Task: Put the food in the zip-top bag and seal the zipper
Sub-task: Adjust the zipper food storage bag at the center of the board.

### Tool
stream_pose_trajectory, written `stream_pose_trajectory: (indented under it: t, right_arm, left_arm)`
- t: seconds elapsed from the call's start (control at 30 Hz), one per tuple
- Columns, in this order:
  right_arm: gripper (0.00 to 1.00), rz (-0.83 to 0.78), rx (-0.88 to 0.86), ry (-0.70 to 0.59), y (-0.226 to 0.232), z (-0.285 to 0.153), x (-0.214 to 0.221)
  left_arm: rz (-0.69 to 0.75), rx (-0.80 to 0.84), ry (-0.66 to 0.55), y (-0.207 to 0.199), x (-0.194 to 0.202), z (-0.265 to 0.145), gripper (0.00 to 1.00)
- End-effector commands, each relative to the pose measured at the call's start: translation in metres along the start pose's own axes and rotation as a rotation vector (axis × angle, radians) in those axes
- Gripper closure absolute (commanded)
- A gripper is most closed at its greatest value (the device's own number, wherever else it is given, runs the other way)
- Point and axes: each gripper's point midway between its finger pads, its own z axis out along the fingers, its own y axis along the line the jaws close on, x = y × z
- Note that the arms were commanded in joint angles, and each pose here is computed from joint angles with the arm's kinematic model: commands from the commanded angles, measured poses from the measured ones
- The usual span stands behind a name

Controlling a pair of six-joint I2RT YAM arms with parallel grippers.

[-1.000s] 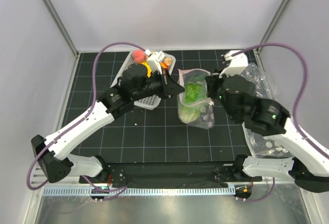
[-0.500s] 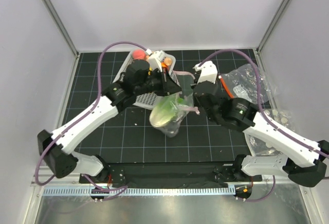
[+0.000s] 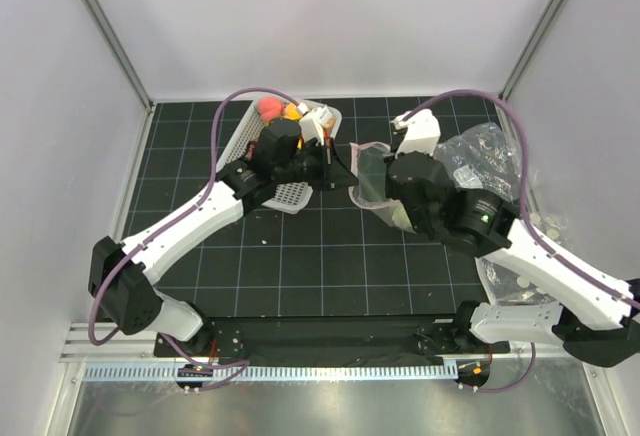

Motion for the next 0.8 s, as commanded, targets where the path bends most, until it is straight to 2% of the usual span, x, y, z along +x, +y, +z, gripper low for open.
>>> stream_pose_trajectory:
  t: [0.0,0.07,0.1,0.13,0.17,0.3,0.4,0.63,0.67,0.7,0.77]
  right_arm:
    - [0.99,-0.114,0.020,0.068,0.017,0.024,0.025]
    - [0.93,-0.163,0.018,0.110,0.030,0.039,0.044]
    - [0.86,-0.181,0.012,0.130,0.034,0.043,0.052]
    - [0.69,-0.202,-0.017,0.164,0.043,0.048,0.063]
    - [0.64,-0.204,-0.027,0.177,0.047,0.050,0.067]
    - [0.59,-0.196,-0.043,0.173,0.053,0.058,0.083]
    - [0.59,-0.186,-0.049,0.162,0.055,0.060,0.088]
    - [0.61,-0.145,-0.011,0.081,0.044,0.060,0.078]
    - [0.64,-0.142,-0.011,0.074,0.043,0.059,0.076]
    - [0.77,-0.138,-0.013,0.069,0.042,0.057,0.076]
    - [0.93,-0.137,-0.014,0.068,0.041,0.057,0.076]
  left_arm:
    - [0.021,0.037,-0.016,0.016,-0.002,0.003,1.00]
    - [0.023,0.016,0.006,0.034,0.005,0.010,0.99]
    - [0.031,0.001,0.008,0.040,0.006,0.012,1.00]
    - [0.058,-0.016,0.010,0.048,0.007,0.013,0.99]
    - [0.068,-0.032,0.015,0.055,0.012,0.013,0.99]
    - [0.131,-0.103,-0.057,0.078,0.014,0.007,0.99]
    - [0.152,-0.104,-0.082,0.077,0.017,-0.004,0.99]
    - [0.156,-0.154,-0.131,0.087,0.019,-0.016,0.92]
    - [0.157,-0.166,-0.132,0.090,0.019,-0.016,0.92]
    - [0.159,-0.172,-0.130,0.090,0.019,-0.016,0.92]
    - [0.161,-0.187,-0.123,0.094,0.019,-0.015,0.91]
